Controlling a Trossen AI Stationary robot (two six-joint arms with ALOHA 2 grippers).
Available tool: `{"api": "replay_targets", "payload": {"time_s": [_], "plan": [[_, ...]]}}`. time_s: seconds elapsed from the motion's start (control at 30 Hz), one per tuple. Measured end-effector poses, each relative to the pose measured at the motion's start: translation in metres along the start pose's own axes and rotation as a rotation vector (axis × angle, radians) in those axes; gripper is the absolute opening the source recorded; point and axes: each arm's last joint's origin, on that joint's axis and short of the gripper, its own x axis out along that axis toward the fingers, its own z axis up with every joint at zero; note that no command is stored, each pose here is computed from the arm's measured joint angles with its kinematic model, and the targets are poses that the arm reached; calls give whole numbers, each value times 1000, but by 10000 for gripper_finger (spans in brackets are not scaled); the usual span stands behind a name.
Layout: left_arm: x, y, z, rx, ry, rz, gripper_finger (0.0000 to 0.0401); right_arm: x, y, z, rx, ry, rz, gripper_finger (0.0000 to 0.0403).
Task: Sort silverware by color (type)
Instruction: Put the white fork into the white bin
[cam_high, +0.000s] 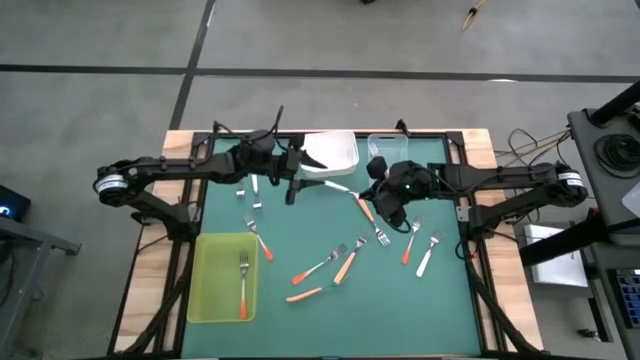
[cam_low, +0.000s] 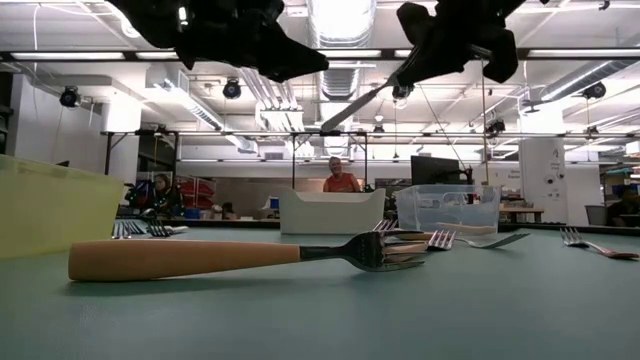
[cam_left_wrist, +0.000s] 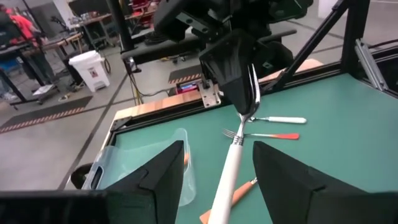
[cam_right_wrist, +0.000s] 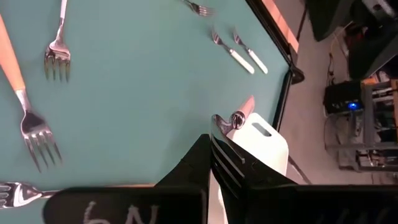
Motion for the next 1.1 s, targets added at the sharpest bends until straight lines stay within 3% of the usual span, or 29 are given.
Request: {"api": "replay_targets", "payload": {"time_s": [0.23,0.53,0.77,1.1], "plan": [[7,-4,-3,-3,-9,-14,174,1,-1,1,-61,-9,-14,8],[48,-4,-25,-9,-1,-56,174,1,-1,1,-80,-4,-6,8],[67,1,-31,-25,8,-130,174,2,8,-5,-442,37,77,8],[69,0,-31,-7,-10,-197,174,3,7,-6,-545,75,45,8]]}}
